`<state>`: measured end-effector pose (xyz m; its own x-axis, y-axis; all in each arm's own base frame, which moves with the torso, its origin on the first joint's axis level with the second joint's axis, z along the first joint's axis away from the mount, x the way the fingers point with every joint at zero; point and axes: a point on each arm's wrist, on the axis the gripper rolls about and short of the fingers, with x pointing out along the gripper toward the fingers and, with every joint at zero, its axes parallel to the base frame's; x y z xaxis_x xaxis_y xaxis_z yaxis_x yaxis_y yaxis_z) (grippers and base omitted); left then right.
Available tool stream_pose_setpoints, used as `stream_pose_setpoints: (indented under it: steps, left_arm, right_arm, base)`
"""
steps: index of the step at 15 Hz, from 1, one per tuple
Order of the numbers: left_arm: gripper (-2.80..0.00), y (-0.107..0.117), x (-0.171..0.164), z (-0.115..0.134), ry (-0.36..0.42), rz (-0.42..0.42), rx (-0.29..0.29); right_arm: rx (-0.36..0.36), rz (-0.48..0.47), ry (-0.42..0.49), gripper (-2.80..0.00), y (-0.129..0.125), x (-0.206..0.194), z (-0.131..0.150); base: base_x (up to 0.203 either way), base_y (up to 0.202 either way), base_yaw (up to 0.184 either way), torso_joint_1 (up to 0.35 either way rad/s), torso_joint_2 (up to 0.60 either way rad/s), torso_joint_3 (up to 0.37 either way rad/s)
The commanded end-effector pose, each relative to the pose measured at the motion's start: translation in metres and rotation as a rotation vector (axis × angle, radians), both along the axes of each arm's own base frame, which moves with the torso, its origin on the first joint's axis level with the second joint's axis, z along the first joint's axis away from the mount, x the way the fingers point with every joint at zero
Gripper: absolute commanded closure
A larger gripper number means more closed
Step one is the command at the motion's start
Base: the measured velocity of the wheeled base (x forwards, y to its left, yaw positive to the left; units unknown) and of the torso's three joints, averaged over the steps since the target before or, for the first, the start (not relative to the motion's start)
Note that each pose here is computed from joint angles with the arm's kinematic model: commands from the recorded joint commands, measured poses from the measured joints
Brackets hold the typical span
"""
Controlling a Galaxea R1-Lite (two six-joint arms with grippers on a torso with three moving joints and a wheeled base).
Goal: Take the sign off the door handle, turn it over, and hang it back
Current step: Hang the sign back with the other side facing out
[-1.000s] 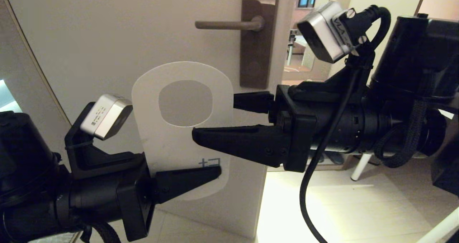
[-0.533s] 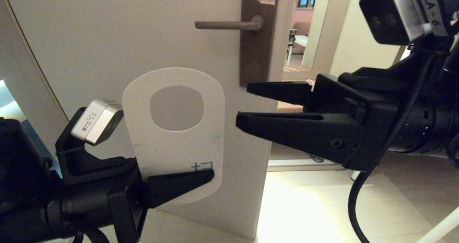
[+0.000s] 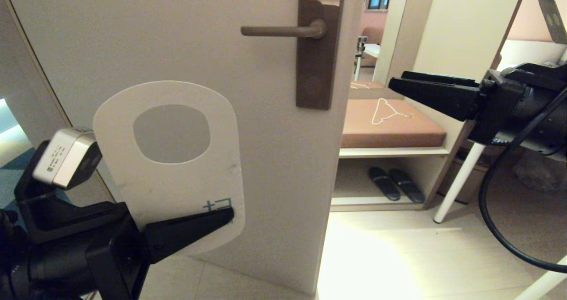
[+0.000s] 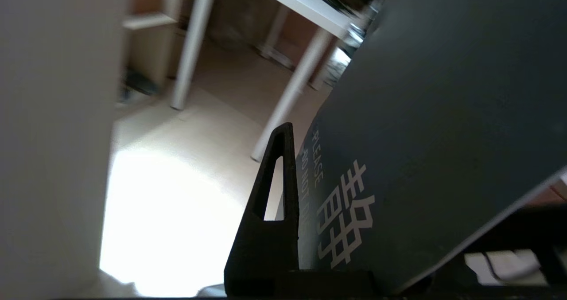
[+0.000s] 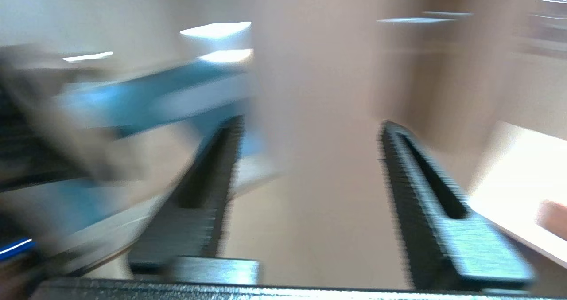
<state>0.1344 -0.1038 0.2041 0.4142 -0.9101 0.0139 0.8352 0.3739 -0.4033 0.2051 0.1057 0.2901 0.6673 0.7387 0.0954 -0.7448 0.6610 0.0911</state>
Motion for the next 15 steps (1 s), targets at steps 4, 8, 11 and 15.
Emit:
stream_pose_setpoints:
  steps: [4, 8, 11, 15]
  left_arm:
    - [0.00, 0.008, -0.006, 0.000, -0.058, 0.147, 0.010]
    - [0.00, 0.015, -0.009, -0.018, -0.128, 0.337, 0.137]
    - [0.00, 0.021, -0.014, -0.017, -0.174, 0.420, 0.198]
    - [0.00, 0.033, -0.032, -0.024, -0.165, 0.437, 0.284]
  right_arm:
    - [-0.100, -0.486, 0.050, 0.00, -0.058, -0.007, -0.040]
    - [-0.135, -0.686, 0.127, 0.00, -0.089, -0.036, -0.085]
    - [-0.151, -0.716, 0.191, 0.00, -0.096, -0.068, -0.125]
    - [-0.163, -0.673, 0.236, 0.00, -0.098, -0.113, -0.161]
  base:
    - [0.000, 0.000, 0.000, 0.000, 0.00, 0.000]
    - [0.000, 0.000, 0.000, 0.000, 0.00, 0.000]
    - [0.000, 0.000, 0.000, 0.000, 0.00, 0.000]
    - [0.000, 0.000, 0.000, 0.000, 0.00, 0.000]
